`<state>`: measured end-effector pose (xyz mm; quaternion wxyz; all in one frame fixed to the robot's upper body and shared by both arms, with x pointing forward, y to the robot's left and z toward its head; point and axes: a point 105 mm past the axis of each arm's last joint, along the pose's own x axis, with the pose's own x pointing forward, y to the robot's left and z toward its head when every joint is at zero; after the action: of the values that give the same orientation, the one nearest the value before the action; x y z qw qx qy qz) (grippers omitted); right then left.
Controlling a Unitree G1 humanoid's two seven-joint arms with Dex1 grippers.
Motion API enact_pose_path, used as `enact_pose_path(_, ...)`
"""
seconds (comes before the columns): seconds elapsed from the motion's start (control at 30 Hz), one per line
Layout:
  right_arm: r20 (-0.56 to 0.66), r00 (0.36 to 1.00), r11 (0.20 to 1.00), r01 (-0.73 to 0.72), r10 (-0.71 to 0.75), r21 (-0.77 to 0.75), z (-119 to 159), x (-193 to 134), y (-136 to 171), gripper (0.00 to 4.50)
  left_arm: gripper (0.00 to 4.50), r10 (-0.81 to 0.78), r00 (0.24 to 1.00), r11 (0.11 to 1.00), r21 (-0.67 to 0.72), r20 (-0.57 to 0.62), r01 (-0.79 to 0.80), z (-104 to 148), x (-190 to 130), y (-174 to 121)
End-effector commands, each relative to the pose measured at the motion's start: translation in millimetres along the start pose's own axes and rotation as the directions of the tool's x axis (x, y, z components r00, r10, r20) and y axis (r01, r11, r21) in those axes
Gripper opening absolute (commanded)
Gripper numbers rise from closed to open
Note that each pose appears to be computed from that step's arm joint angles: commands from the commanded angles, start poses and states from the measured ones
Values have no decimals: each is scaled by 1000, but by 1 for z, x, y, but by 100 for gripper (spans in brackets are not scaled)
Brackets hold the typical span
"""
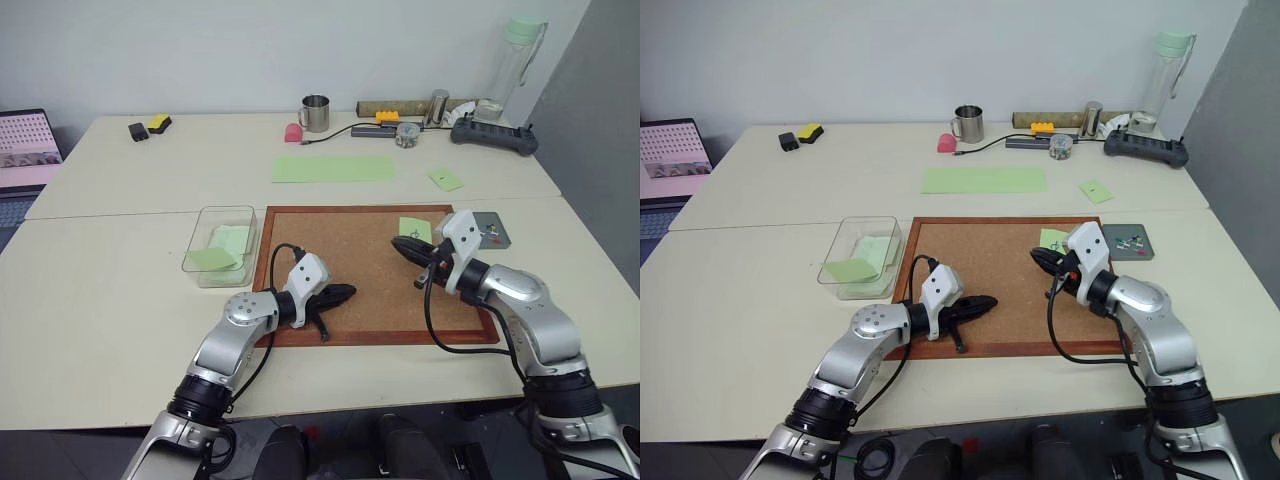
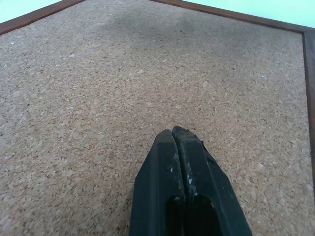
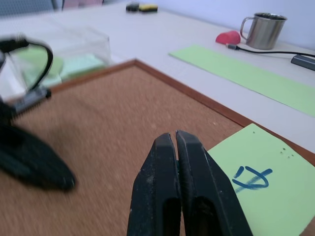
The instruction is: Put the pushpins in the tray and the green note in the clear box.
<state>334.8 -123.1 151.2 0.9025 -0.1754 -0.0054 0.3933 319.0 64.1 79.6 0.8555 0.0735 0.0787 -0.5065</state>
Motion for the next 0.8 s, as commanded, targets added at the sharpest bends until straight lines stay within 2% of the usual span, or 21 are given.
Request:
enact_pose_path(0.03,2,999,970,-33,35,-239,14,-8,-1,0,44,-4,987,976,-215,163,39,29,-1,2)
enact_pose_path(0.17,-44,995,925,-103,93,-365,11,-16,4,0,128,-17,949,912,-383,314,143,63,-2,2)
enact_pose_path(0.3,-69,987,879,-159,143,-450,9,-19,11,0,211,-52,910,834,-484,412,266,87,-5,-3)
enact_pose_path(0.4,-53,986,855,-163,158,-492,14,-19,12,0,280,-57,901,804,-516,431,297,92,-7,-4)
enact_pose_path(0.5,2,983,825,-154,184,-544,30,-16,19,0,324,-80,905,794,-522,417,311,91,-6,-7)
enact_pose_path(0.63,41,974,796,-155,221,-586,42,-12,30,0,407,-65,911,789,-538,407,297,88,-2,-7)
enact_pose_path(0.8,33,963,777,-195,267,-598,41,-7,47,0,407,-71,896,767,-550,438,330,93,0,-9)
